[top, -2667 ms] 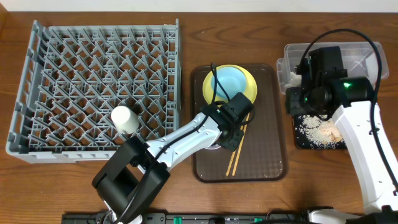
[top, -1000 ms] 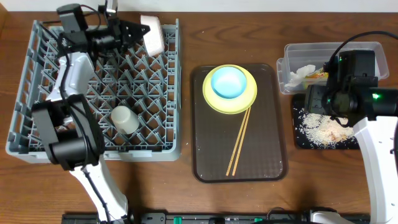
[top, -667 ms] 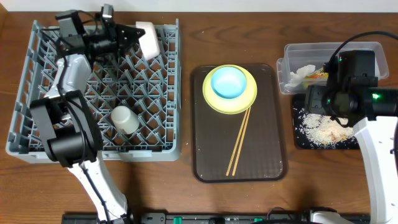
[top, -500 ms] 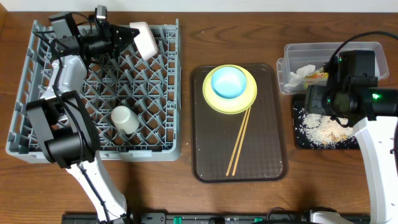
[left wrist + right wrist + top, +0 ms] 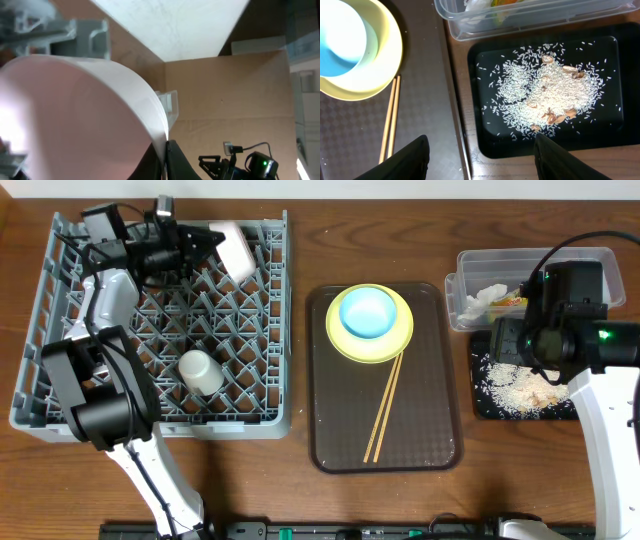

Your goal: Sort waste into correct bins and load items into the dishwasher rack

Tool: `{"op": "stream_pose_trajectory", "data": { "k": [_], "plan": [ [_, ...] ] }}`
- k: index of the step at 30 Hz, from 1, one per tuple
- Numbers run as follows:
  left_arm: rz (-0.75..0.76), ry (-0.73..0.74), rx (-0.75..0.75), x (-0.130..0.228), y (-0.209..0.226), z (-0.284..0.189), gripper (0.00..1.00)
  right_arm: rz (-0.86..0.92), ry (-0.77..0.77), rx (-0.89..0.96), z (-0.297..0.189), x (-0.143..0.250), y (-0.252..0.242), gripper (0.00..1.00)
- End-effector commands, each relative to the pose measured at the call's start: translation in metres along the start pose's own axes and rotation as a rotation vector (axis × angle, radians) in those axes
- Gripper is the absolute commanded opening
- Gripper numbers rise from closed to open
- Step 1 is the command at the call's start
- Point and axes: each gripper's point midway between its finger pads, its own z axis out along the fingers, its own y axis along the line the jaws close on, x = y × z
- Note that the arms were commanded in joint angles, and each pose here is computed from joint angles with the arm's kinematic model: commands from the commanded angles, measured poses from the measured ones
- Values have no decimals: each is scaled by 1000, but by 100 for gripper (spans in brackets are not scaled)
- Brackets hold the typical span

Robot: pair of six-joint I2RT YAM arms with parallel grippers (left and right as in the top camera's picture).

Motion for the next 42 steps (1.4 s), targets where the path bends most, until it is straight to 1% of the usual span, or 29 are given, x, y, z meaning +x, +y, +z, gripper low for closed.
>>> {"op": "stream_pose_trajectory", "data": {
  "k": [1,2,3,5,7,10,11,13,15,16,18,23,27,30,34,36,39,40,42],
  "plan": [
    [21,-62,-91,-8,20,-14,15,13,-20,3,-5,-5,-2,65],
    [-3,-70,-118,-7,27,-16,17,13,-20,3,-5,-5,-2,65],
    [-26,-77,-142,-6,33,-19,22,13,-20,3,-5,-5,-2,65],
    [-31,-80,-149,-5,36,-23,26,13,-20,3,-5,-5,-2,65],
    [-35,-87,-150,-6,36,-27,34,13,-20,3,-5,-5,-2,65],
    [-33,-97,-151,-8,35,-31,42,14,-20,3,-5,-5,-2,65],
    [-33,-99,-152,-8,34,-32,46,14,-20,3,-5,-5,-2,65],
    [-20,-103,-150,-9,27,-34,59,14,-20,3,-5,-5,-2,65],
    [-4,-114,-159,-10,21,-36,66,13,-20,3,-5,-5,-2,65],
    [-3,-129,-185,-11,19,-38,75,13,-20,3,-5,-5,-2,65],
    [16,-162,-252,-12,16,-44,82,13,-20,3,-5,-5,-2,65],
    [92,-247,-497,-7,7,-70,86,13,-20,3,-5,-5,-2,65],
    [181,-292,-632,1,-18,-82,87,13,-21,3,-5,-6,-2,66],
    [242,-302,-701,14,-41,-77,87,13,-21,3,-5,-6,-2,66],
    [307,-257,-807,40,-54,-48,87,13,-21,3,-5,-6,-2,67],
    [337,-200,-837,57,-55,-23,87,14,-20,3,-5,-5,-2,71],
    [401,-105,-838,84,-60,20,89,14,-17,3,-5,-5,-2,72],
    [424,-76,-832,94,-62,33,93,13,-17,3,-5,-4,-2,72],
    [498,-9,-798,115,-69,64,93,14,-15,3,-5,-4,-2,72]
  ]
}}
